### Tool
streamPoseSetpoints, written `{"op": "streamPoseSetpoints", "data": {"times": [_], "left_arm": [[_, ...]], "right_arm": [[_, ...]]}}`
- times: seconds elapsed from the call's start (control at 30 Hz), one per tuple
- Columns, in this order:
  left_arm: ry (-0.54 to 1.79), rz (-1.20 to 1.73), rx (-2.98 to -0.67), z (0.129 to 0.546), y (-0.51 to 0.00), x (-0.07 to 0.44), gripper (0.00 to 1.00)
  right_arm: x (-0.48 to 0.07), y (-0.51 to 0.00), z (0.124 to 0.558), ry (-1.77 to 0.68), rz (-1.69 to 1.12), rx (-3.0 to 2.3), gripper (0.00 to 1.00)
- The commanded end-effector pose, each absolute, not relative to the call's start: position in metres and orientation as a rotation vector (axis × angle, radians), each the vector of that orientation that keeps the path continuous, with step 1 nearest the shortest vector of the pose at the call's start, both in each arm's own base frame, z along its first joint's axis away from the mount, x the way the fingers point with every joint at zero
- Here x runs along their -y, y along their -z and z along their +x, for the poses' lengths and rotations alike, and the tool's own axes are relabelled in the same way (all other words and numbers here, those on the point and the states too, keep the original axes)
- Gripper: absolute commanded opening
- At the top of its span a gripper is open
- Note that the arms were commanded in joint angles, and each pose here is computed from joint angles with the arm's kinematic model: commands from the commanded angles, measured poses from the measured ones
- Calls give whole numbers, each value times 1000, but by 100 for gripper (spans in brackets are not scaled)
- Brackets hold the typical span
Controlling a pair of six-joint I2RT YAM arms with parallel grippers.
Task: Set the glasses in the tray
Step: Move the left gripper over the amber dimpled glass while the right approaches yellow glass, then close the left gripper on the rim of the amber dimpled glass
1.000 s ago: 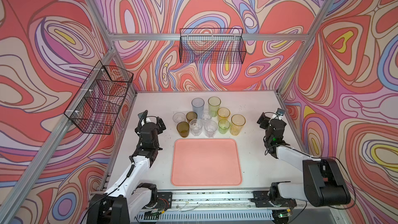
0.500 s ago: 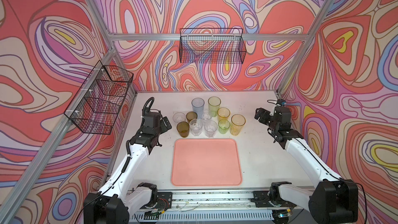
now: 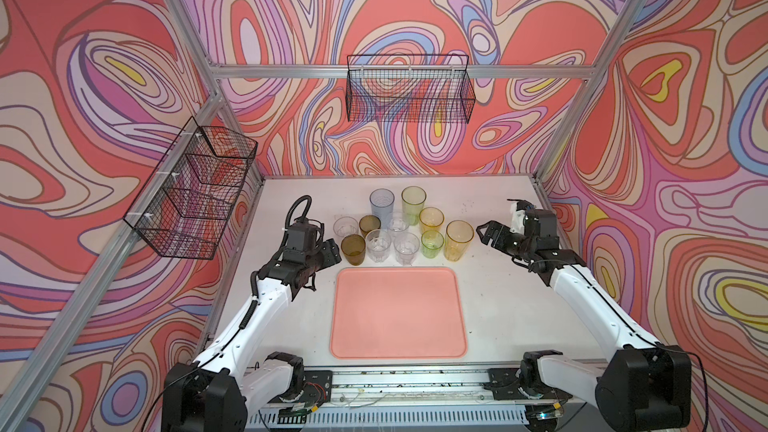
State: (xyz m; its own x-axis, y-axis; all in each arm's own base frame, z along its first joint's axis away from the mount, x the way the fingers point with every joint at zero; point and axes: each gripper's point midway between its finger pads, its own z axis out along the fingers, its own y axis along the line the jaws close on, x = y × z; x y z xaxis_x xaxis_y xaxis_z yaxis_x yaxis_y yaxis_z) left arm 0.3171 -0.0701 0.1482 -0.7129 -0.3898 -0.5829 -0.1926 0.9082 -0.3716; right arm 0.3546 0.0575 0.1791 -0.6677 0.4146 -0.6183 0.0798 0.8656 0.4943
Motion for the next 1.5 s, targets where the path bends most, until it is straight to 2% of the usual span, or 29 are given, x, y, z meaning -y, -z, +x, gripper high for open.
{"op": "streamPoseSetpoints", "data": {"times": [0.0,0.17,0.4,0.53,0.83,1.0,1.3,1.47], "left_arm": [[425,-382,-2372,322,-151,82,70],[435,-368,-2377,327,-148,88,60],[418,-375,-2403,336,-146,90,54],[421,-375,-2415,343,-144,93,45],[432,-364,-2419,355,-142,99,34],[434,-353,-2433,357,-138,103,31],[388,-329,-2452,359,-131,104,19],[357,-317,-2468,359,-126,105,17]], "right_arm": [[-63,-179,347,-572,313,-2268,96],[-65,-183,344,-593,306,-2255,95],[-63,-184,342,-608,364,-2235,95],[-62,-183,340,-629,423,-2223,98],[-70,-185,337,-688,397,-2218,98],[-68,-179,335,-670,409,-2240,98],[-66,-172,333,-655,423,-2264,98],[-66,-172,333,-656,428,-2267,98]]}}
